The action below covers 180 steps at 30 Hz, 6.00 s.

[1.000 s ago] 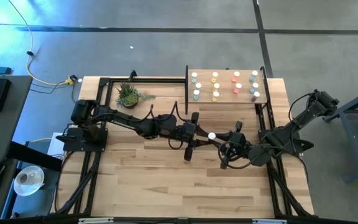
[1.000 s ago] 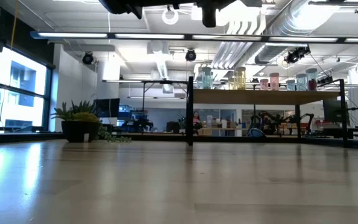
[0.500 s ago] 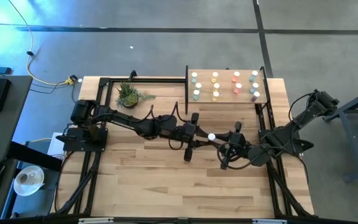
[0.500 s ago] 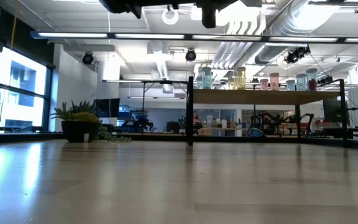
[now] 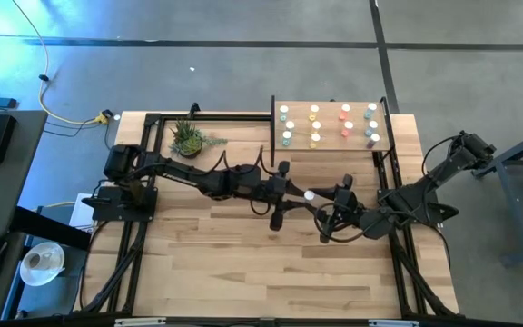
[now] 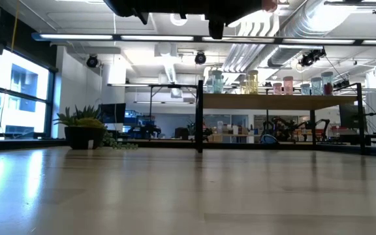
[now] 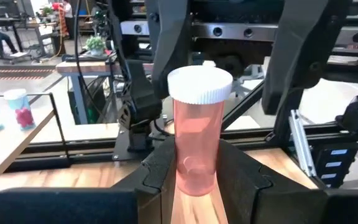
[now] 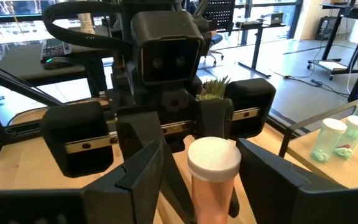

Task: Pick and place medicine bottles onto shelf by color
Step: Put the pink pill bottle aligned with the other pink pill bottles on the shelf

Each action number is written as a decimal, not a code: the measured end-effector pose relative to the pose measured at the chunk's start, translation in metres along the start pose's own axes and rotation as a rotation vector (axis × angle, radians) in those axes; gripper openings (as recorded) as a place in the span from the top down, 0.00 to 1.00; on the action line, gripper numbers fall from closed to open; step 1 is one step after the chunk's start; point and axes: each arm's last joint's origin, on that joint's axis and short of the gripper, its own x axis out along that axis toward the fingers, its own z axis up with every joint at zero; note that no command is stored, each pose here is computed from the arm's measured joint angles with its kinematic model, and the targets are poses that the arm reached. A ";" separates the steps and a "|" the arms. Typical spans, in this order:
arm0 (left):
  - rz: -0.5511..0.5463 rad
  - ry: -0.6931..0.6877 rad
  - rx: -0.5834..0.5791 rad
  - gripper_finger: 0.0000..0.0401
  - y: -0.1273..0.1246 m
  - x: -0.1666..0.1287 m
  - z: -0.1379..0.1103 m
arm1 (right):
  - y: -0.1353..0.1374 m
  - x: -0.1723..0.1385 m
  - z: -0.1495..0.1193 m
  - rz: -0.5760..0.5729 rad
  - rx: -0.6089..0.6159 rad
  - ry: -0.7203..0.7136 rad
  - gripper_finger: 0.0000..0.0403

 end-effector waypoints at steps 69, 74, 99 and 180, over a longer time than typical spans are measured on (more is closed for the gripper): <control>0.122 0.252 0.001 0.78 0.012 -0.004 -0.024 | -0.044 0.035 -0.014 0.015 0.133 0.302 0.72; 0.122 0.252 0.002 0.78 0.012 -0.004 -0.024 | -0.044 0.035 -0.014 0.015 0.136 0.303 0.73; 0.122 0.252 0.001 0.78 0.012 -0.004 -0.024 | -0.044 0.034 -0.014 0.023 0.143 0.309 0.73; 0.107 0.237 -0.079 0.51 0.013 -0.069 -0.042 | -0.160 -0.049 0.007 -0.511 0.156 0.241 0.74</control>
